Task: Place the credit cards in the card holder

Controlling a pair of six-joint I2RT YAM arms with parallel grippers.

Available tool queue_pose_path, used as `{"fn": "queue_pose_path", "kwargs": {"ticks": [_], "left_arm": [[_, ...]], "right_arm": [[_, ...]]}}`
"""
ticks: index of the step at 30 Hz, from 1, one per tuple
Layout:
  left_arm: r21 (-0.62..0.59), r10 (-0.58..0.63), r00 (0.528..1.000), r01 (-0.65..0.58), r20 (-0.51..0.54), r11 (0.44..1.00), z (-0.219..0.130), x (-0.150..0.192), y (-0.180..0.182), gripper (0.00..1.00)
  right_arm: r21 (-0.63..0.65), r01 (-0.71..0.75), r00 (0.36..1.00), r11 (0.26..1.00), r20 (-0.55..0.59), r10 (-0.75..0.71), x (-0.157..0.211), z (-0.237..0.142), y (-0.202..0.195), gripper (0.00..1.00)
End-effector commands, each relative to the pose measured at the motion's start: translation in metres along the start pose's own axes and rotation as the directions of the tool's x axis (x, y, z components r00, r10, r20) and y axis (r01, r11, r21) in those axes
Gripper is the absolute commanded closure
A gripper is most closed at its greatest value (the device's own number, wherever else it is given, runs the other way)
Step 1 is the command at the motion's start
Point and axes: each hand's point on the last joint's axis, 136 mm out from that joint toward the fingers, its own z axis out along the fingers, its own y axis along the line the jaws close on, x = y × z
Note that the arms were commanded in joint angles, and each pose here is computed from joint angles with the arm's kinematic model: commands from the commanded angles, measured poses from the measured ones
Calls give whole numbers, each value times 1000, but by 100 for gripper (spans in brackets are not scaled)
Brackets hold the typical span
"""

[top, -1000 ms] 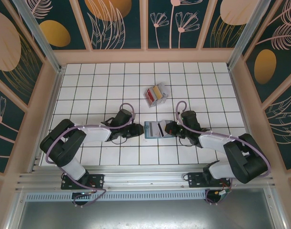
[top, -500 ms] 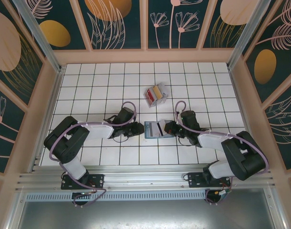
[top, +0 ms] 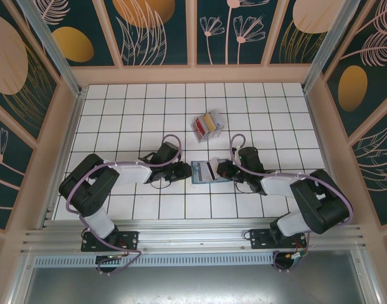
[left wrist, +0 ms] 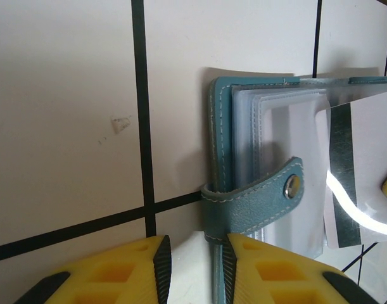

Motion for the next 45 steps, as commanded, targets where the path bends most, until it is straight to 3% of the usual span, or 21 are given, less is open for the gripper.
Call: {"fn": "queue_pose_path", "kwargs": {"ticks": [1, 27, 36, 45], "left_arm": [[-36, 6, 999, -8, -49, 999, 19, 16, 10, 69], [-23, 19, 999, -20, -48, 1000, 21, 15, 1, 73], [-21, 23, 999, -24, -48, 999, 22, 12, -3, 73], [-24, 24, 999, -25, -43, 999, 21, 11, -3, 73]], "right_arm": [[19, -10, 1000, 1000, -14, 10, 6, 4, -5, 97], [71, -41, 999, 997, 10, 41, 20, 19, -14, 97], [112, -15, 996, 994, 94, 4, 11, 11, -24, 98], [75, -17, 1000, 997, 6, 16, 28, 30, -23, 98]]}}
